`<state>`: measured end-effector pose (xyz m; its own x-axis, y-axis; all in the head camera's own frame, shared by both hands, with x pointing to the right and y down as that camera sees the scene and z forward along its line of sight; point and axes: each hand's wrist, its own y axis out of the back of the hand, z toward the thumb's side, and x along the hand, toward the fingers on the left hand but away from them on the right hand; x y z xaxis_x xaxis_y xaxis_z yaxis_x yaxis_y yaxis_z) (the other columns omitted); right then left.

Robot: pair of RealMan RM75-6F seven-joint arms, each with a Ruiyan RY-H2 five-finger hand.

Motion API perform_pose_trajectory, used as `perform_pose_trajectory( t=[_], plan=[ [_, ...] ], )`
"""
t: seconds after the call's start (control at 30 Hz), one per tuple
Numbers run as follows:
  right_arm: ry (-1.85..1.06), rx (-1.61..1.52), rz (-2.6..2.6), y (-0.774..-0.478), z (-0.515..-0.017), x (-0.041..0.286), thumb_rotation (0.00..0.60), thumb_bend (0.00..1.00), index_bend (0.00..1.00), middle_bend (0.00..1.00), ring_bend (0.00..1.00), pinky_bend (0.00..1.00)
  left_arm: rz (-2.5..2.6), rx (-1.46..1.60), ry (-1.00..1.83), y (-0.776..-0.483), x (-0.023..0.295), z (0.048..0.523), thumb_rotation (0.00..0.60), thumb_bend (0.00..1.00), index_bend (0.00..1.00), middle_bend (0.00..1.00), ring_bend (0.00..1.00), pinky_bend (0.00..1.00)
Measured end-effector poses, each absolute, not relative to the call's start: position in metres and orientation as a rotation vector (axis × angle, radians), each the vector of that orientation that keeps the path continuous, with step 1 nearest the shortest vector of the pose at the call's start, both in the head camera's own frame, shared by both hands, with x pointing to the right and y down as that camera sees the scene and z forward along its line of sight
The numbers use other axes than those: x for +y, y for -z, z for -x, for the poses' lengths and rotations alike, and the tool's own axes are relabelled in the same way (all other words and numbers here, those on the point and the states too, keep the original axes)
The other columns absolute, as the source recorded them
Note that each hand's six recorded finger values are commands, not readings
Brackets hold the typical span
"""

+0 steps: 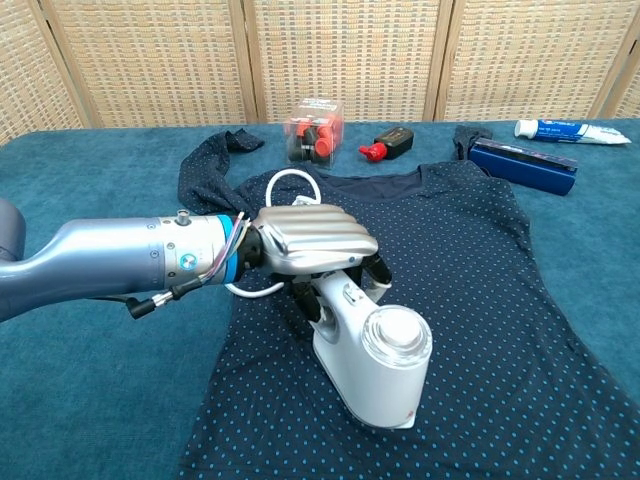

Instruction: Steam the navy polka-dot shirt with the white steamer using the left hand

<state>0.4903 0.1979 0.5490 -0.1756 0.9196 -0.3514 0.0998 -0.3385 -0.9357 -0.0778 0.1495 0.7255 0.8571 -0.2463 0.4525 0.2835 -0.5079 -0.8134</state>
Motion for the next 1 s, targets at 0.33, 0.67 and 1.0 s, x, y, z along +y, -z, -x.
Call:
perform_pose_trajectory(
  t=[0.33,0.67,1.0],
  plan=[
    [-1.586,-1.220,1.421,-0.547,-0.492,0.198,0.600,0.00,0.02,0.00,0.00,0.00,1.941,0.004,0.703,-0.739,0.133,0.087,0.600,0.84,1.00,0.98,0.91,1.00],
    [-1.590,-1.206,1.425,-0.550,-0.489,0.198,0.600,0.00,0.02,0.00,0.00,0.00,1.910,0.106,0.820,-0.752,0.099,0.119,0.600,0.83,1.00,0.98,0.91,1.00],
    [-1.593,-1.207,1.426,-0.552,-0.489,0.198,0.600,0.00,0.02,0.00,0.00,0.00,1.966,0.135,0.731,-0.743,0.109,0.118,0.600,0.84,1.00,0.98,0.91,1.00]
  ],
)
